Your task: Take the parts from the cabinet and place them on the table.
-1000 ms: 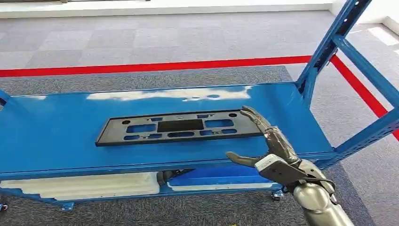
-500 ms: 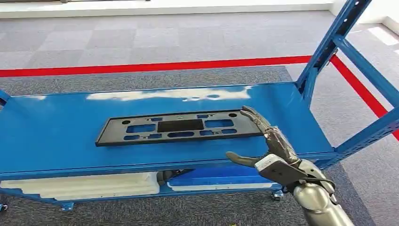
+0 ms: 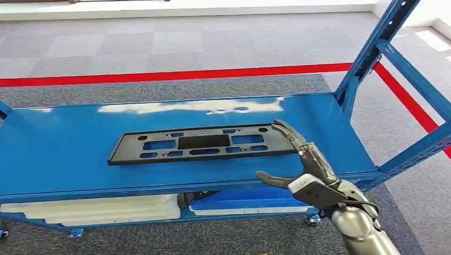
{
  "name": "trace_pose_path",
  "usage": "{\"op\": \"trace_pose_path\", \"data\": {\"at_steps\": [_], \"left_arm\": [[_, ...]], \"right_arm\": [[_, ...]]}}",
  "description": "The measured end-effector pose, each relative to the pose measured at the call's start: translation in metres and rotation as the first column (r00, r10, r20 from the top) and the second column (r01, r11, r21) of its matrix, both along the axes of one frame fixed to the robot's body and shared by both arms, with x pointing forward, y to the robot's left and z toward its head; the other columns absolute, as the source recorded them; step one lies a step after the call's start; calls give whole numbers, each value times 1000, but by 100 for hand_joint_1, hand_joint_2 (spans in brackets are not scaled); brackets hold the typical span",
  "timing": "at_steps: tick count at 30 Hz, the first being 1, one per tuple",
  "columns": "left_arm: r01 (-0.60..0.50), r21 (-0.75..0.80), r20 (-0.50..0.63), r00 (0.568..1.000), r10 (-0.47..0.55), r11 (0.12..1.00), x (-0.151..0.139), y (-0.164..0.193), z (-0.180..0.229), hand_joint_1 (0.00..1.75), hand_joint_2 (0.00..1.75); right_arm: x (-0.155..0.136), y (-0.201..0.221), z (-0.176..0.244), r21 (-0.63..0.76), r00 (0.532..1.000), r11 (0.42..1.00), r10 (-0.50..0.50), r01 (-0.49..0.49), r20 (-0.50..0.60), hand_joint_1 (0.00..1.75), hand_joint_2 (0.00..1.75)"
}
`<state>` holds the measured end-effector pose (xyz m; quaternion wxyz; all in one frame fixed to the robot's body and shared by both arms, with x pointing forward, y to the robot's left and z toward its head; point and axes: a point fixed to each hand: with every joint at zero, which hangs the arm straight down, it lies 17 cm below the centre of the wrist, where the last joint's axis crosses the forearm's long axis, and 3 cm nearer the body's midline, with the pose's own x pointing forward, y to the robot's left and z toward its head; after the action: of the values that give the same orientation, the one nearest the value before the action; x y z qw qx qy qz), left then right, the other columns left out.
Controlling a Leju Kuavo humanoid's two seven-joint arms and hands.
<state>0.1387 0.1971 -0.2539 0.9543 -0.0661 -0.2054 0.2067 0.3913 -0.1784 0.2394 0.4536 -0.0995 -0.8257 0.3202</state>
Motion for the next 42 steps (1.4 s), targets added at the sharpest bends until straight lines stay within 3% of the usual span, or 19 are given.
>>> {"op": "trace_pose_path", "data": {"at_steps": [42], "left_arm": [[0, 0, 0, 1000, 0, 1000, 0, 0, 0, 0, 0]], "right_arm": [[0, 0, 0, 0, 1000, 1000, 0, 0, 0, 0, 175]]}}
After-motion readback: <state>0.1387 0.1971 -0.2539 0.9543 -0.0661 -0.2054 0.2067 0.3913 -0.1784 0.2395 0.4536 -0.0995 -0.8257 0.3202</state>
